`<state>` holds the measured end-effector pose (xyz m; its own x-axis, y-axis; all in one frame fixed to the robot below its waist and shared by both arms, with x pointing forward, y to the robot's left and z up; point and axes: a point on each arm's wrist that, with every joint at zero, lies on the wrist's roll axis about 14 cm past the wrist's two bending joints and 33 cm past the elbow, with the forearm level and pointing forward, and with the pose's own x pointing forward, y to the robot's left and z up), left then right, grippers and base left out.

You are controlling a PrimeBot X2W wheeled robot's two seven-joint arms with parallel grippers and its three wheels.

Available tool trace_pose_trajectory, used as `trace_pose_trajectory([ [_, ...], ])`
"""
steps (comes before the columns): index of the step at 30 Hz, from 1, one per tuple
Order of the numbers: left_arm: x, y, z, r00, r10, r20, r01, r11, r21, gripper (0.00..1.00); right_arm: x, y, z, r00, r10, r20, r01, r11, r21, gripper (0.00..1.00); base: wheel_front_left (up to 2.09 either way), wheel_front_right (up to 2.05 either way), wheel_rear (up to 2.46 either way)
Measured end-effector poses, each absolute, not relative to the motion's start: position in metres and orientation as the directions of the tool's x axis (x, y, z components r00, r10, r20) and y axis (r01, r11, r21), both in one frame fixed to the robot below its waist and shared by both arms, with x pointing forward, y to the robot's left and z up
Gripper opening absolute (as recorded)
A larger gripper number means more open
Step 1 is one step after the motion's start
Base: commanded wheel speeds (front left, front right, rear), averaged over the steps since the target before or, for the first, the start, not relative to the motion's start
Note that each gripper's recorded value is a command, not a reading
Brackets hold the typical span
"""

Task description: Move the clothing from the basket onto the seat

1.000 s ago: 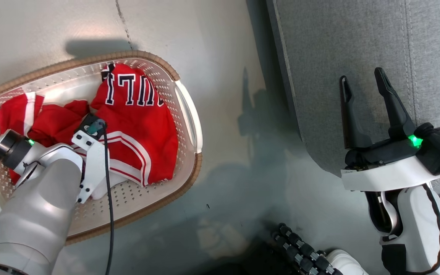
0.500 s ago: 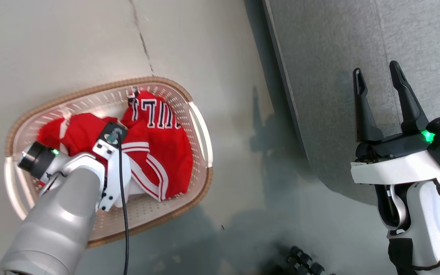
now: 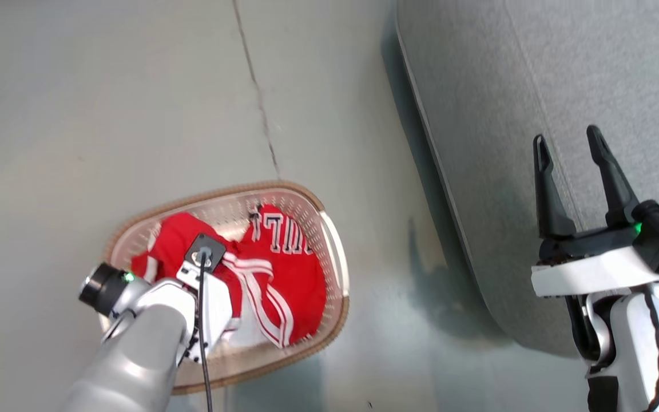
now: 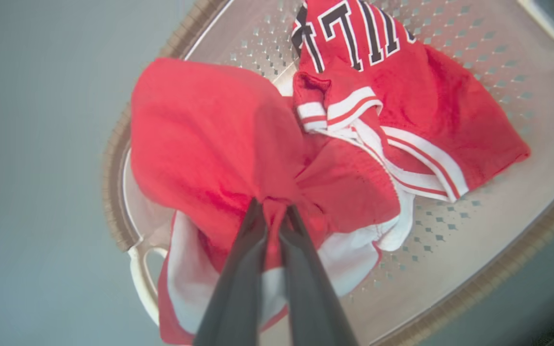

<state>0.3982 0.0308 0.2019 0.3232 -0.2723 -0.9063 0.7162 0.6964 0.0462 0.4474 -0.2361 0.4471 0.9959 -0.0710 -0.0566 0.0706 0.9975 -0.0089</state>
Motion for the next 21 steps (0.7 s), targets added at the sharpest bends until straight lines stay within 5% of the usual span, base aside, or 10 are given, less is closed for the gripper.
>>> trace_pose_trajectory([
  [10, 0.41, 0.033, 0.269, 0.536, -0.359, -0.764, 0.592, 0.805, 0.036, 0.0, 0.43, -0.22, 0.48, 0.999, -0.034, 0.015, 0.034, 0.999, -0.005, 1.0, 0.0, 0.0, 0.0],
  [21, 0.443, 0.015, 0.39, 0.802, -0.468, -0.37, 0.481, 0.874, -0.064, 0.0, 0.413, -0.192, 0.51, 0.995, 0.04, 0.09, -0.04, 0.999, -0.002, 1.0, 0.0, 0.0, 0.0],
])
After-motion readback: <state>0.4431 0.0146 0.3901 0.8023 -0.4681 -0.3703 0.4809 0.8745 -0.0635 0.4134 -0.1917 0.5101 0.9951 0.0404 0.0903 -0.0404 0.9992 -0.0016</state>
